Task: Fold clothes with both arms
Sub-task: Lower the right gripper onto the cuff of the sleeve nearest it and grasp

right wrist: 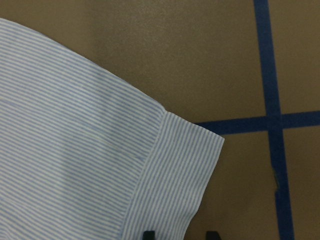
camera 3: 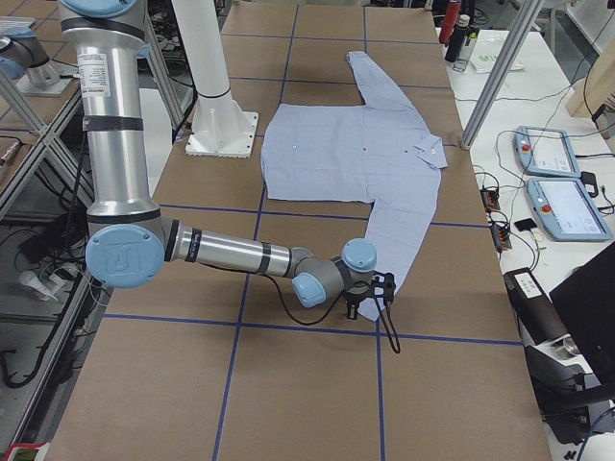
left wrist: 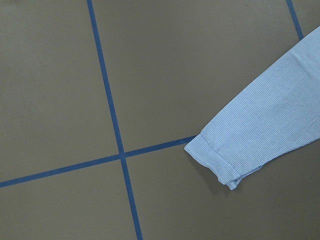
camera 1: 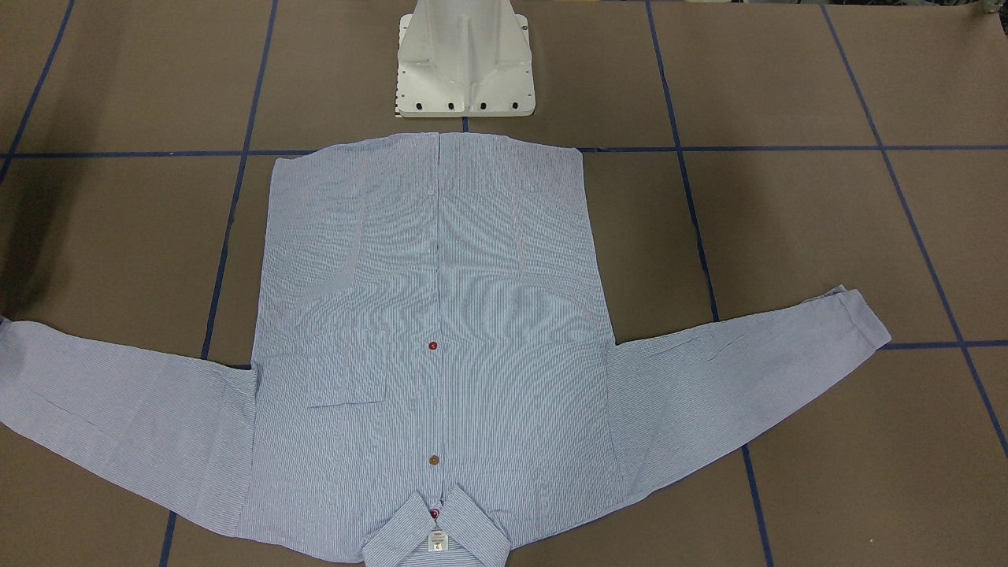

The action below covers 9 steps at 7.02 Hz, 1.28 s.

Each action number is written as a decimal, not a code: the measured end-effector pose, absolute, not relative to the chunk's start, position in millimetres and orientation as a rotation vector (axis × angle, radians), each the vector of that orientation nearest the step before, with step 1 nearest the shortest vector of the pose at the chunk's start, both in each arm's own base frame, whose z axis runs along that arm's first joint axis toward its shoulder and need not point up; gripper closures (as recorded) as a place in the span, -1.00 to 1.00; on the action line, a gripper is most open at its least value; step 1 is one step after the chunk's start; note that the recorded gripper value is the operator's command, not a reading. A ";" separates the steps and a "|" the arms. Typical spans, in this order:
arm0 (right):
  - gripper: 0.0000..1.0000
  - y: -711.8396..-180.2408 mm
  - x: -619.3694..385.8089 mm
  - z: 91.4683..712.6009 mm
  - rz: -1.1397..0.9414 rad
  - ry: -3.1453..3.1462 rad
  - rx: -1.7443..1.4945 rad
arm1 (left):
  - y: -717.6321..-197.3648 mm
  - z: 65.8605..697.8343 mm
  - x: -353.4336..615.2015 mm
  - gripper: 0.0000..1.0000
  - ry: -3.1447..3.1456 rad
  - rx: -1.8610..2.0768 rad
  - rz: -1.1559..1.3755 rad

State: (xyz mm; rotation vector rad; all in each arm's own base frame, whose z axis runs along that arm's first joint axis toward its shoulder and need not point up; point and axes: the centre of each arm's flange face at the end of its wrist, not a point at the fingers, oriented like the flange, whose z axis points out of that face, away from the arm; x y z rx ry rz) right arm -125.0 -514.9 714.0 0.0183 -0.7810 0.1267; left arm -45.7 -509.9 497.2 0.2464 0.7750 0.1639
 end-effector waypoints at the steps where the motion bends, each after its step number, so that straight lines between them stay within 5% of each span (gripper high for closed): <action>1: 0.08 -515.0 -125.3 713.9 0.126 -0.781 0.018 | -509.7 496.1 -45.7 -0.99 0.775 0.247 0.162; 9: 0.05 -515.4 -131.6 711.3 0.104 -0.783 0.024 | -509.5 494.7 -45.5 -0.99 0.776 0.249 0.160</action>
